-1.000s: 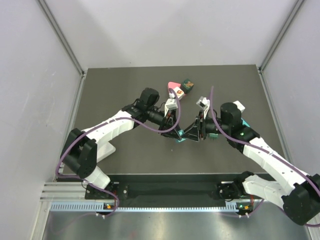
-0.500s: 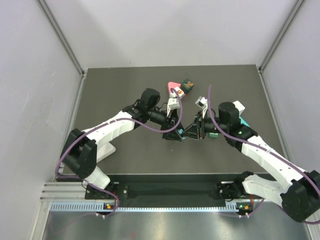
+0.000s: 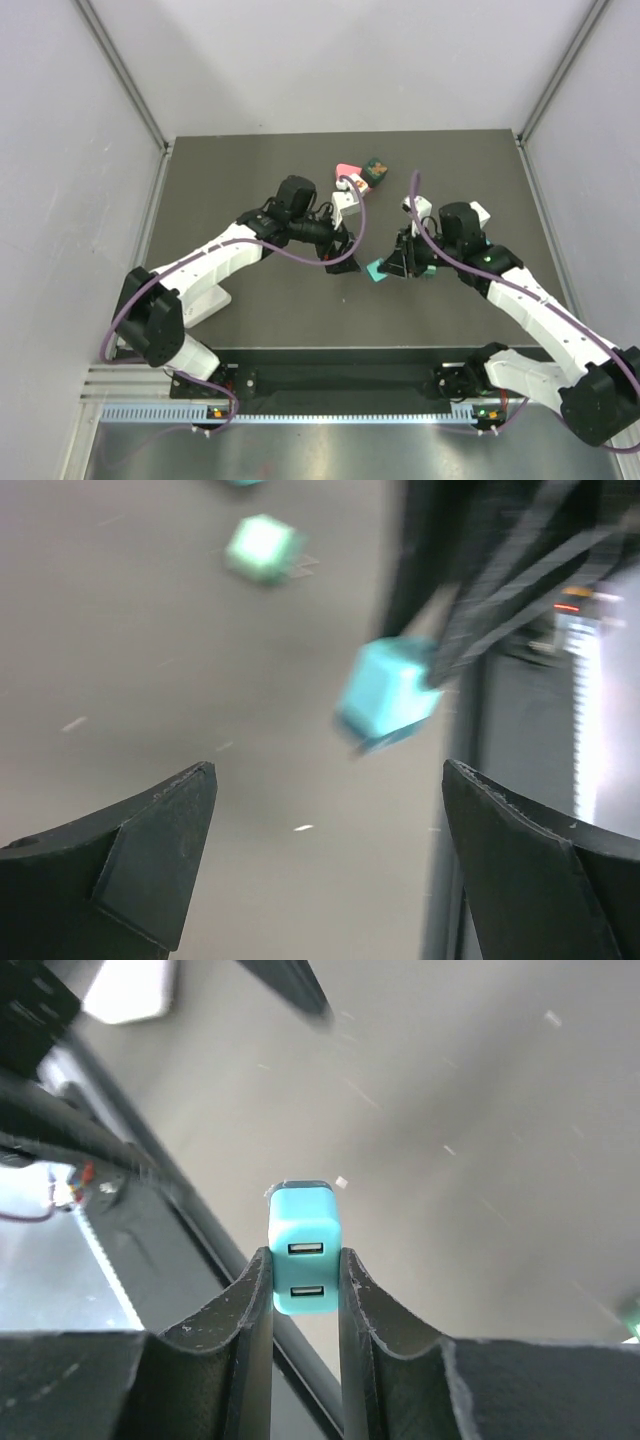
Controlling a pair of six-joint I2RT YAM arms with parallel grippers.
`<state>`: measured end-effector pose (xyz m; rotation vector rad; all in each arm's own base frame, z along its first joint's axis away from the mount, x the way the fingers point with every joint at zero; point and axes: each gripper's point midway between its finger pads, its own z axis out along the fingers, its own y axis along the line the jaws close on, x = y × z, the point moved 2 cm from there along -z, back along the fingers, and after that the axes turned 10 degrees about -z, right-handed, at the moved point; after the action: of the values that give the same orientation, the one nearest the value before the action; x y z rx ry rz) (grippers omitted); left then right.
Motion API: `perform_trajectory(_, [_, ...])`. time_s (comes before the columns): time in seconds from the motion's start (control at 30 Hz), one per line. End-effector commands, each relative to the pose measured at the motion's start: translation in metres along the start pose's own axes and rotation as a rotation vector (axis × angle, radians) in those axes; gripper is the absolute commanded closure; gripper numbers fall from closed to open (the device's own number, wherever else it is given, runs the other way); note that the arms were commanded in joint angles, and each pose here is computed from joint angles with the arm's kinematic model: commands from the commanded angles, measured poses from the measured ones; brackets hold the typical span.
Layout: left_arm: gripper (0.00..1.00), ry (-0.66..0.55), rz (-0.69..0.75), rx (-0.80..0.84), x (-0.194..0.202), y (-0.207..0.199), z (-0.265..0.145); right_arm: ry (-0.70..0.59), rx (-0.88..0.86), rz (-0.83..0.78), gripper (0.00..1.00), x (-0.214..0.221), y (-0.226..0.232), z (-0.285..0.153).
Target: Insert the plug
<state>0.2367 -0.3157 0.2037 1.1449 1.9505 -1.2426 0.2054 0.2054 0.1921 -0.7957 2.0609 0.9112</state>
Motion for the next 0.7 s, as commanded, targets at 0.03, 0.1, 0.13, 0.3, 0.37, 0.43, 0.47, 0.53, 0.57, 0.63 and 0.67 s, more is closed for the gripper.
perform_trajectory(0.03, [0.01, -0.090, 0.017, -0.295, -0.024, 0.032, -0.022, 0.027, 0.177, -0.002, 1.00, -0.007, -0.021, -0.016])
perform_trajectory(0.1, [0.01, -0.169, -0.049, -0.395, -0.044, 0.035, -0.035, 0.051, 0.261, 0.031, 1.00, -0.005, -0.032, -0.022])
perform_trajectory(0.13, [0.02, -0.191, -0.077, -0.441, -0.049, 0.038, -0.041, 0.065, 0.304, 0.053, 1.00, -0.004, -0.037, -0.027])
perform_trajectory(0.3, [0.02, -0.186, -0.230, -0.834, -0.064, 0.065, -0.091, 0.093, 0.582, 0.131, 1.00, -0.007, -0.074, -0.066])
perform_trajectory(0.37, [0.01, -0.209, -0.221, -0.986, -0.059, 0.073, -0.118, 0.124, 0.694, 0.194, 1.00, -0.004, -0.093, -0.091])
perform_trajectory(0.43, [0.02, -0.254, -0.220, -1.035, -0.043, 0.081, -0.123, 0.136, 0.739, 0.215, 1.00, -0.005, -0.107, -0.113])
perform_trajectory(0.47, [0.01, -0.336, -0.208, -1.026, -0.051, 0.072, -0.134, 0.142, 0.733, 0.206, 1.00, -0.006, -0.111, -0.117])
perform_trajectory(0.53, [0.01, -0.426, -0.226, -0.953, -0.048, 0.068, -0.131, 0.152, 0.800, 0.149, 1.00, -0.013, -0.128, -0.135])
perform_trajectory(0.57, [0.01, -0.478, -0.217, -0.905, -0.056, 0.054, -0.136, 0.170, 0.819, 0.142, 1.00, -0.013, -0.138, -0.138])
perform_trajectory(0.63, [0.02, -0.521, -0.234, -0.749, -0.063, 0.033, -0.124, 0.223, 0.834, 0.069, 1.00, -0.021, -0.154, -0.146])
perform_trajectory(0.67, [0.04, -0.530, -0.227, -0.678, -0.066, 0.021, -0.121, 0.269, 0.756, 0.083, 1.00, -0.016, -0.163, -0.130])
